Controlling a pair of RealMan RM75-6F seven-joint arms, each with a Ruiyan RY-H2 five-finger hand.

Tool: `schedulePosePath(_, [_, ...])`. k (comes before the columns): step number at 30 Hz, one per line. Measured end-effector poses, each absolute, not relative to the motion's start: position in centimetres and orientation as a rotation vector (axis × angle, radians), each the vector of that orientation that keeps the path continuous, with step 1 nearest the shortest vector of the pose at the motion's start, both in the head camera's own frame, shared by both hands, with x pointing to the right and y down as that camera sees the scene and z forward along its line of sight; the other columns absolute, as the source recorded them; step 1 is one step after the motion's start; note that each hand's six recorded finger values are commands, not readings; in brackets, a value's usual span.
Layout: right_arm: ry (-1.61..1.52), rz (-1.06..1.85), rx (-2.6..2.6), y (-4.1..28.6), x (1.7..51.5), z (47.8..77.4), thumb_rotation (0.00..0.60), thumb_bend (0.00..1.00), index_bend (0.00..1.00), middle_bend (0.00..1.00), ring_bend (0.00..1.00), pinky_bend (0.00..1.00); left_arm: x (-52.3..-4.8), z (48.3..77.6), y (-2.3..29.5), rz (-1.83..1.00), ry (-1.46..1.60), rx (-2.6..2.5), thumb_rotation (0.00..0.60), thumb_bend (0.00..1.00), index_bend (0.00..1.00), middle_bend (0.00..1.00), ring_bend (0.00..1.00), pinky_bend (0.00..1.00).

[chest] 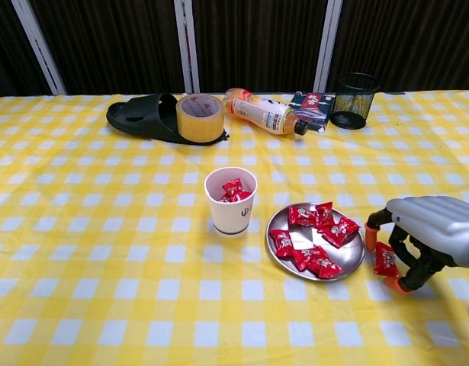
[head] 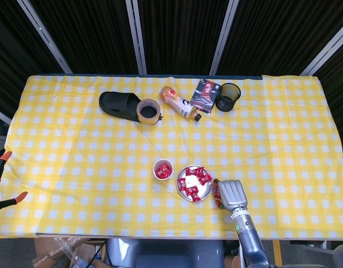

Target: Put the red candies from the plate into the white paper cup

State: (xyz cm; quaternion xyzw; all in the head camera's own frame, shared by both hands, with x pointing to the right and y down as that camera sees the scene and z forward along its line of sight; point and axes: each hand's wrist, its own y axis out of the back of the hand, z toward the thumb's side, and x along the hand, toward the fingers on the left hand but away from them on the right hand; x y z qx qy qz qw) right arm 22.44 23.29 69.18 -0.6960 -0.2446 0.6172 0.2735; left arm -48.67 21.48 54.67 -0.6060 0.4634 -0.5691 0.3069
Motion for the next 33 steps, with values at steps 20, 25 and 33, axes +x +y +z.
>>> schedulePosePath(20, [-0.67,1.668,-1.88,23.26,23.08,69.34,0.6,0.48,0.53,0.79,0.94,0.84,-48.63,54.71,21.49,-1.505,1.224,-1.603,0.6,0.05,0.0,0.0,0.0,0.0])
schedulePosePath(25, [-0.665,1.668,-1.886,23.48,23.0,69.45,0.6,0.5,0.55,0.79,0.94,0.84,-48.63,54.67,21.48,-1.504,1.225,-1.604,0.6,0.05,0.0,0.0,0.0,0.0])
schedulePosePath(33, [-0.684,1.651,-1.893,23.27,22.86,69.05,0.6,0.51,0.55,0.79,0.94,0.84,-48.63,54.66,21.47,-1.501,1.227,-1.605,0.6,0.05,0.0,0.0,0.0,0.0])
